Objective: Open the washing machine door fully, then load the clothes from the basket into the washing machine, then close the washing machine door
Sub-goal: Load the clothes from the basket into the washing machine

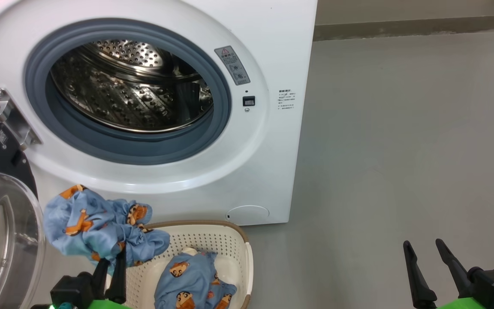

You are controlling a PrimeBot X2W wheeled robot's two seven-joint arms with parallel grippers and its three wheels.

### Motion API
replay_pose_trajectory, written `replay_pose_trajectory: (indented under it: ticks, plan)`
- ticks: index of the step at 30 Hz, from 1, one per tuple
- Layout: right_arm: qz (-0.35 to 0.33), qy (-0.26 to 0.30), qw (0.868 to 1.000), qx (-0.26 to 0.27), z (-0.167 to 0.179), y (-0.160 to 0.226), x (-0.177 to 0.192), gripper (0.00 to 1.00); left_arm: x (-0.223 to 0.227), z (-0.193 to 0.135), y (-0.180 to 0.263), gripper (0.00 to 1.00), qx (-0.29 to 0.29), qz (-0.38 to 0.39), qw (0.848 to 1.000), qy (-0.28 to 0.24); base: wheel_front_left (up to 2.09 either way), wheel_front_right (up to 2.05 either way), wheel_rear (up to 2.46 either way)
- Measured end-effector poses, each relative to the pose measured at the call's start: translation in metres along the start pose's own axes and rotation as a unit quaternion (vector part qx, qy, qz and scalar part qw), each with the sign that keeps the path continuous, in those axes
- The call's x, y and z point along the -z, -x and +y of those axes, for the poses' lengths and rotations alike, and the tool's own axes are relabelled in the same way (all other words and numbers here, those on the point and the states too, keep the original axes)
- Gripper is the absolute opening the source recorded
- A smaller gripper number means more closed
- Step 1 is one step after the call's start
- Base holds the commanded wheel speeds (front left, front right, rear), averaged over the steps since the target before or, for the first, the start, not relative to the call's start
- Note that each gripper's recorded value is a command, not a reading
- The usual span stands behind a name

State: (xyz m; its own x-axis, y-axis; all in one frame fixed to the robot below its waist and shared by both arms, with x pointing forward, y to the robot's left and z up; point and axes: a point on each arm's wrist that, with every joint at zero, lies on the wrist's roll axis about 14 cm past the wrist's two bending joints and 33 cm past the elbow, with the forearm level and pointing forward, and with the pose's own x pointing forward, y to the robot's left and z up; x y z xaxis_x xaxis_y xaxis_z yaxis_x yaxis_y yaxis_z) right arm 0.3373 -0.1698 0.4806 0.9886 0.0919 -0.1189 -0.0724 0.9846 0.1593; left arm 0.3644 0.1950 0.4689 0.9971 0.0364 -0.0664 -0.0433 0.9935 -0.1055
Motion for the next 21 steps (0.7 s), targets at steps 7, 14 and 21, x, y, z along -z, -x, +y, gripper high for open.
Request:
replay_pose_trajectory:
  ticks: [7,14,21]
  plan:
    - [0.007,-0.001,1.0,0.003,-0.002,0.0,0.003,1.0,0.004,-0.003,-0.003,0.0,0.003,0.007,1.0,0.004,0.0,0.0,0.0]
    - [0.02,-0.004,1.0,0.006,-0.003,-0.004,0.011,1.0,0.022,-0.003,-0.011,0.0,0.007,0.048,0.999,-0.008,0.0,0.0,0.0]
    - [0.025,-0.008,1.0,0.015,-0.009,-0.017,0.013,1.0,0.032,-0.009,-0.044,0.0,0.016,0.073,0.997,-0.01,0.0,0.0,0.0]
